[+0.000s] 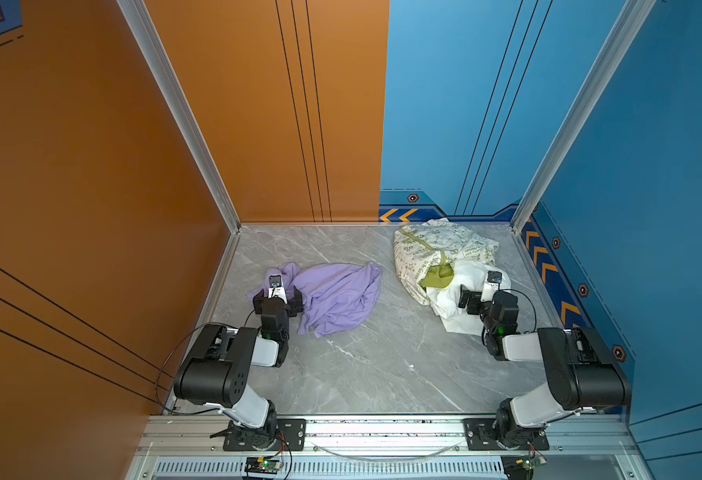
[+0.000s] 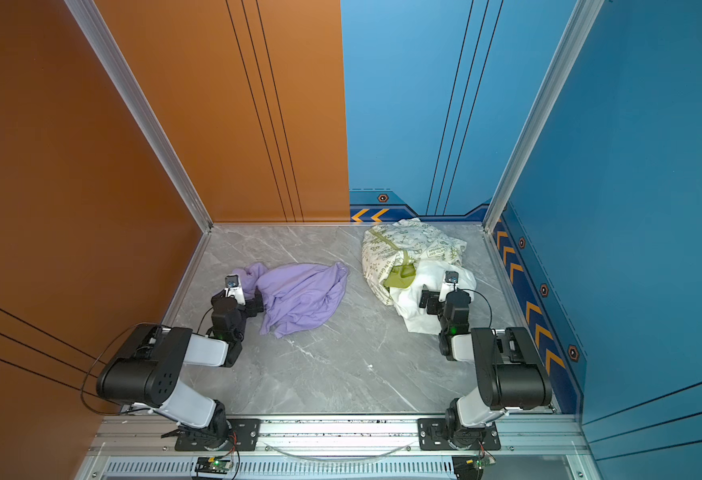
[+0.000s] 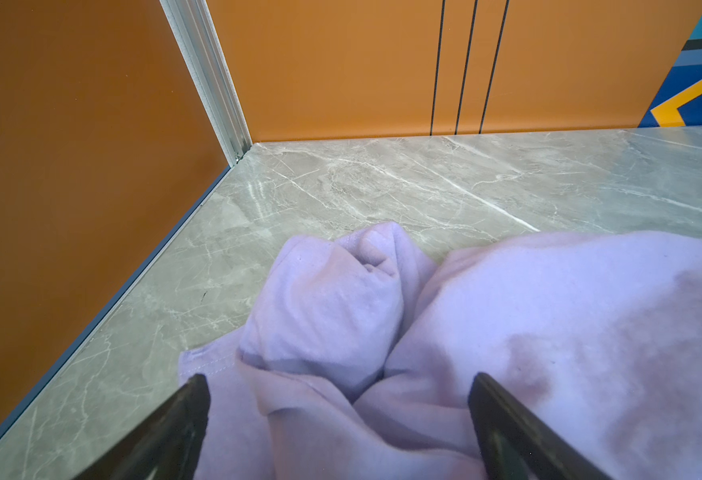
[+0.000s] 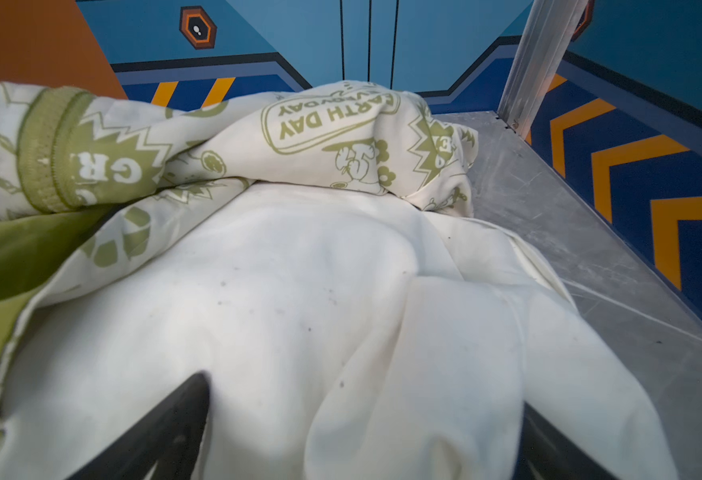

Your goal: Pick out a specific cloth from the pile

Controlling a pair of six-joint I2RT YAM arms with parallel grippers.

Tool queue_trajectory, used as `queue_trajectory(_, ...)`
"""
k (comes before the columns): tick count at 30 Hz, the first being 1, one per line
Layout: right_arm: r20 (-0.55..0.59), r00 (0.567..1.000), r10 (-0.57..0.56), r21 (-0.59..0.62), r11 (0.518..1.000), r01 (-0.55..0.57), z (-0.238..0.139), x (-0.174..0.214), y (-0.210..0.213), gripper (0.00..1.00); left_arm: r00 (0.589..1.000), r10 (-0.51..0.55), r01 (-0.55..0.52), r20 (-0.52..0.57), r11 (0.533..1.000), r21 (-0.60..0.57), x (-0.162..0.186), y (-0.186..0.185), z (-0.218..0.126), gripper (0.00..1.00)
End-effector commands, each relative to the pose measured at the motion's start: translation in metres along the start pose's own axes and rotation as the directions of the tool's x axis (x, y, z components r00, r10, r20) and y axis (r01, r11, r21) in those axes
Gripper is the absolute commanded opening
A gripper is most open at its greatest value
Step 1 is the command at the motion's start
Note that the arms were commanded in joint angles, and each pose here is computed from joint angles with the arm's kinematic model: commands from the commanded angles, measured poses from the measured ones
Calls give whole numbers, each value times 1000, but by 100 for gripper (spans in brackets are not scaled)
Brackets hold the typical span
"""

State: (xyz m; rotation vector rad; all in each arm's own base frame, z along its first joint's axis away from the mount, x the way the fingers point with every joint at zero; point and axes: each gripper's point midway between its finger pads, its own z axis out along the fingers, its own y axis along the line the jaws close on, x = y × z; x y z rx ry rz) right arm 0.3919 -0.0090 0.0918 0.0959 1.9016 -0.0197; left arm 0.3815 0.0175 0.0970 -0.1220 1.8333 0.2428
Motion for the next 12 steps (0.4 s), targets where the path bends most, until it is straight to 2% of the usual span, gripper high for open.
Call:
queue_trajectory(1, 3, 1000, 1, 61, 998, -1, 1, -2, -7, 100, 1000, 21, -21, 0, 999, -36, -2, 3, 2, 98)
queue_trajectory(12, -6, 1000, -6, 50, 999, 7, 3, -2, -5, 100, 999, 32, -32, -11, 999, -30, -3, 0, 5, 98)
